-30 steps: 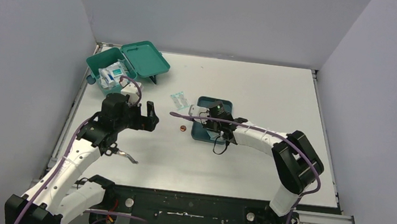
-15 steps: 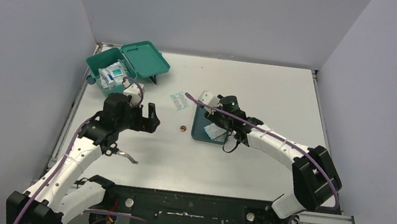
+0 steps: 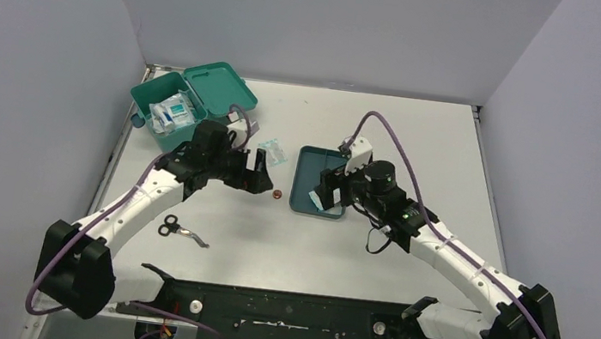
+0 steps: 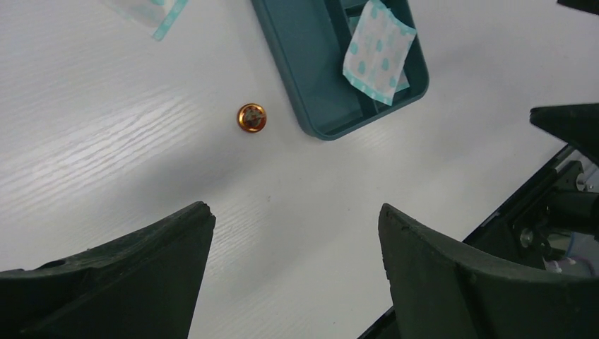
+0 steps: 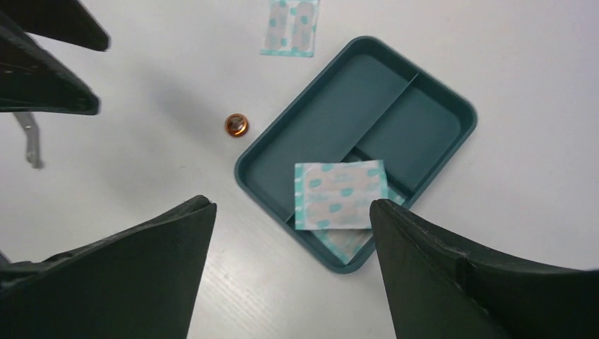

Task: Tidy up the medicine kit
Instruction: Place the medical item at the medicine box compartment, then adjust the medical item in the medicine box compartment.

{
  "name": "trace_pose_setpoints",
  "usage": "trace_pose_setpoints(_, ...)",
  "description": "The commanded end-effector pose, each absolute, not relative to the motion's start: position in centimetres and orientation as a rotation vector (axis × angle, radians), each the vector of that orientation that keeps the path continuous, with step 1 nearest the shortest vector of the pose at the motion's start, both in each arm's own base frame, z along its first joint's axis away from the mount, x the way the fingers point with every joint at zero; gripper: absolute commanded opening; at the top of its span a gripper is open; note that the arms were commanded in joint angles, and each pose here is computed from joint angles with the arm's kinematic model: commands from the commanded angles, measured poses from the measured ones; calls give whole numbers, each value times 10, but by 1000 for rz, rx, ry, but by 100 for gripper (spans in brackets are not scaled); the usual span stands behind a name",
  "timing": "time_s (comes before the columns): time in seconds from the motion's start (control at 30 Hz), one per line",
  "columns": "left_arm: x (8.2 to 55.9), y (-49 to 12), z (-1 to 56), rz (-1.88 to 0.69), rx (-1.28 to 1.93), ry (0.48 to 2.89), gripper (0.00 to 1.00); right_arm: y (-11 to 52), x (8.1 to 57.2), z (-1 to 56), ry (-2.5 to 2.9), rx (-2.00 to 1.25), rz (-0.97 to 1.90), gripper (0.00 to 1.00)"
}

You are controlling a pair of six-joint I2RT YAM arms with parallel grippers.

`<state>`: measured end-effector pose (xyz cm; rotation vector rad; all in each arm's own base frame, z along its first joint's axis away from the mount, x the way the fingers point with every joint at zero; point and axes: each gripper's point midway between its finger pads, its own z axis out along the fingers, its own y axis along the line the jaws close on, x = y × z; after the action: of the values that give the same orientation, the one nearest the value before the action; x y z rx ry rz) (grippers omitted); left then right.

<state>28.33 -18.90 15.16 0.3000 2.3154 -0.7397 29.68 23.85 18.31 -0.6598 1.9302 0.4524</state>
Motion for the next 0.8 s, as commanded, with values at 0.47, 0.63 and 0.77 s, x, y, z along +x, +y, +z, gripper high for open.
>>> trace_pose_setpoints(0.47, 335, -327, 139, -1003, 449, 2257, 65, 187, 242, 196, 2149, -104, 554, 100)
trace_pose_setpoints(0.63, 350, -342, 121, -1016, 448, 2275, 58, 182, 239, 199, 2158, -79, 545, 100)
trace_pose_setpoints(0.77, 354, -349, 110, -1031, 466, 2288, 56, 182, 236, 202, 2151, -70, 572, 100)
